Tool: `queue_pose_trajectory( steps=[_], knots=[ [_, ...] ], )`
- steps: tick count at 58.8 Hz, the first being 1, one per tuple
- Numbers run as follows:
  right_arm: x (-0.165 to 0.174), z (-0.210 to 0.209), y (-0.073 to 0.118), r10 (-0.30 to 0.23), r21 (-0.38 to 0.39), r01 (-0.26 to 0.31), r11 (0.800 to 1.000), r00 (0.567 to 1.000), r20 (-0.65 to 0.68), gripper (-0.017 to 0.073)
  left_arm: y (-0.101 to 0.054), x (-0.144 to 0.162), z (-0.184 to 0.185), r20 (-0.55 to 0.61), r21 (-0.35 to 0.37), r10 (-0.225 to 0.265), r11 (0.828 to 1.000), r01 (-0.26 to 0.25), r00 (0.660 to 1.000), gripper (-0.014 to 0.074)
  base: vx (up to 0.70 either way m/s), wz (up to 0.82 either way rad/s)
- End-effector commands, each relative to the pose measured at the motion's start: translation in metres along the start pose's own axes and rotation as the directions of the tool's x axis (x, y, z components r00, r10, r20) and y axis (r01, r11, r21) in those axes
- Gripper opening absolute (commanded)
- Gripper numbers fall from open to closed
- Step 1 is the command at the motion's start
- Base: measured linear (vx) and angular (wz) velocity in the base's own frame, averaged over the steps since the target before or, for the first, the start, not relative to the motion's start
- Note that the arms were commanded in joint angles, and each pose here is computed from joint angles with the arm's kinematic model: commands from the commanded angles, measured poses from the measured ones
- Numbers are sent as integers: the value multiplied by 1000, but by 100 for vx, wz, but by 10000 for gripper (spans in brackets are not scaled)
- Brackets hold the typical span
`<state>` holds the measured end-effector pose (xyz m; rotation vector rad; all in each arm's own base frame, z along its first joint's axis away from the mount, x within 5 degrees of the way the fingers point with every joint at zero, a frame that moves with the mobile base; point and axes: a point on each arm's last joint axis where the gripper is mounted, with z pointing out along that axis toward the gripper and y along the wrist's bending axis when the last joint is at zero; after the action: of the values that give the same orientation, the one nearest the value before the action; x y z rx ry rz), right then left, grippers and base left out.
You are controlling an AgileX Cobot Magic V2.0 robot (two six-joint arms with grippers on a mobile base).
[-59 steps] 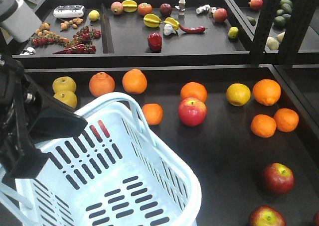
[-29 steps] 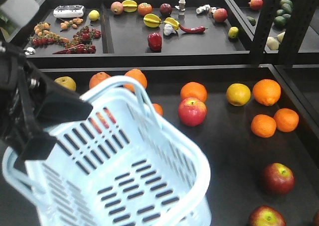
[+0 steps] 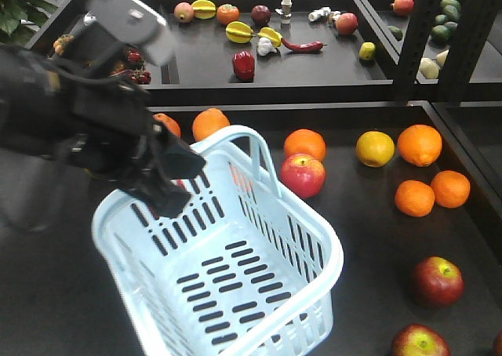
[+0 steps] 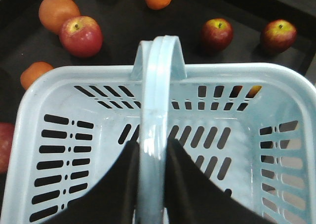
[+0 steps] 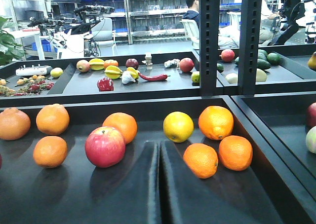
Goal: Pick three apples into basket with both arms
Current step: 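Swing the left arm forward and lower the basket onto the table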
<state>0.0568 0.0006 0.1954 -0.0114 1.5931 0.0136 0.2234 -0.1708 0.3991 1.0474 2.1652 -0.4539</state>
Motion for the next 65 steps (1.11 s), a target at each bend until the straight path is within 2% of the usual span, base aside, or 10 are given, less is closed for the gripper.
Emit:
queue_pose_trajectory(
  steps=[1,10,13,20,24,35,46,54,65],
  knots=[
    [-4,-1,0,-12,-1,12,1000,997,75,-8,4,-23,5,111,-22,79,997,-77,991,-6,0,0],
    [-4,-1,0,-12,-1,12,1000,997,75,-8,16,-34,43,37,0,217,976,-217,975,-6,0,0],
    [-4,-1,0,-12,-1,12,1000,997,75,-8,19,-38,53,22,10,272,962,-272,962,-6,0,0],
    [-4,-1,0,-12,-1,12,1000,997,75,-8,27,-47,78,1,23,314,949,-314,949,-6,0,0],
    [-4,-1,0,-12,-1,12,1000,997,75,-8,31,-51,91,-5,31,313,949,-313,950,-6,0,0],
    [-4,-1,0,-12,-1,12,1000,997,75,-8,32,-59,118,42,95,259,961,-261,965,-6,0,0],
    [-4,-1,0,-12,-1,12,1000,997,75,-8,30,-56,140,74,177,266,945,-275,961,-6,0,0],
    [-4,-1,0,-12,-1,12,1000,997,75,-8,31,-54,145,64,175,267,946,-274,962,-6,0,0],
    [-4,-1,0,-12,-1,12,1000,997,75,-8,34,-59,145,98,130,263,953,-274,960,-6,0,0]
  ],
)
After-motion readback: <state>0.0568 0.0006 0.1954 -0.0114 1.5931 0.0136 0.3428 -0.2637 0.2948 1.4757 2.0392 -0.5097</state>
